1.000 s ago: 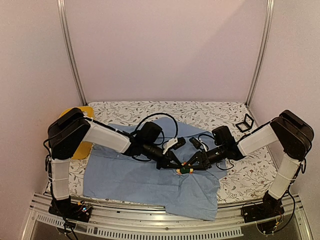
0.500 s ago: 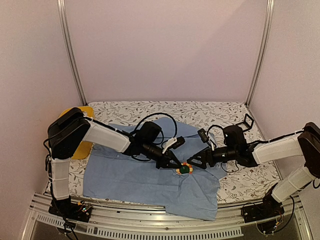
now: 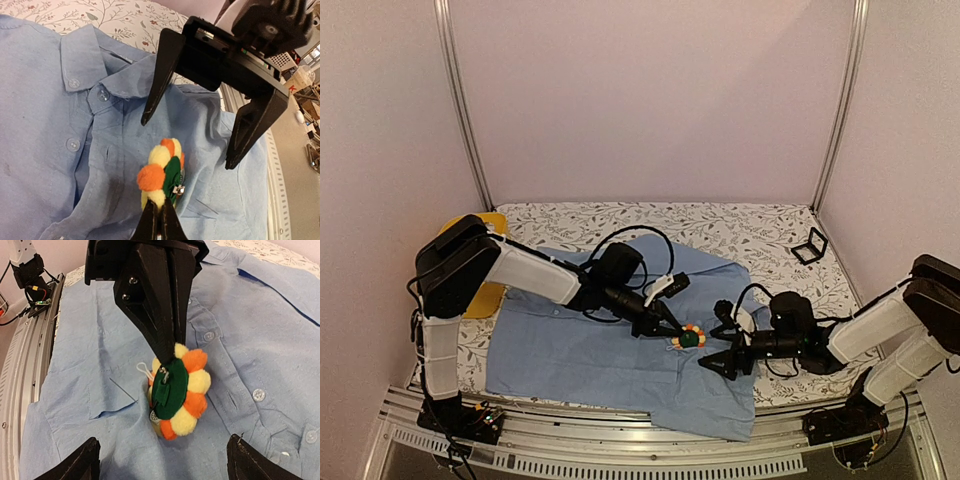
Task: Pin the brooch onto the clothing
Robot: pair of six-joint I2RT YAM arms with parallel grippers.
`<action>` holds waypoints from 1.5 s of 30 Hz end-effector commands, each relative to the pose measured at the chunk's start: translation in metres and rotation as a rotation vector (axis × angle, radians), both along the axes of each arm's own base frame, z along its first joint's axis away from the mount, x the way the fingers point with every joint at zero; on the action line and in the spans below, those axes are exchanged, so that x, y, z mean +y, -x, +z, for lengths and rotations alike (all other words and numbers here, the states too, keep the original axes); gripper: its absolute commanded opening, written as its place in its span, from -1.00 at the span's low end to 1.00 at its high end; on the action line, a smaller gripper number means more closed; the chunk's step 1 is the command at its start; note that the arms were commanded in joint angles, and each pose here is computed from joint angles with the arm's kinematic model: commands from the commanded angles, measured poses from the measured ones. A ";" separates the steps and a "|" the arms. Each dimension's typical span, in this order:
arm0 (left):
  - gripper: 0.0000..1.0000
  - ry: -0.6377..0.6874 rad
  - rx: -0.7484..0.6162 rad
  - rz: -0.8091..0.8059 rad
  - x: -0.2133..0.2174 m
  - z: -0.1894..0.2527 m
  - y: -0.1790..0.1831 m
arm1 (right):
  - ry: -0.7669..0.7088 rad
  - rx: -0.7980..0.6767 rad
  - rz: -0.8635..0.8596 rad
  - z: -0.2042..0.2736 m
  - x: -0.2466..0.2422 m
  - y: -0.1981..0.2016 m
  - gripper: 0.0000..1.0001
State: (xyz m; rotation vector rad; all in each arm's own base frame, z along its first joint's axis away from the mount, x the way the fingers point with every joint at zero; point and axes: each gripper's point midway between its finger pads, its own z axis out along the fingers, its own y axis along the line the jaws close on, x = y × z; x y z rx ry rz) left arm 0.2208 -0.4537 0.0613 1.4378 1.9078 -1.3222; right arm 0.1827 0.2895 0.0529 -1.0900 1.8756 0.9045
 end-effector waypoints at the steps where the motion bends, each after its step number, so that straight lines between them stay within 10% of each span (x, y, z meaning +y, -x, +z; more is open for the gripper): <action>1: -1.00 0.003 0.015 0.002 -0.001 -0.001 -0.007 | 0.002 -0.147 0.012 0.007 0.016 -0.014 0.72; 45: -1.00 0.030 0.033 0.025 -0.003 0.013 -0.017 | 0.018 -0.102 -0.052 0.009 0.043 -0.059 0.25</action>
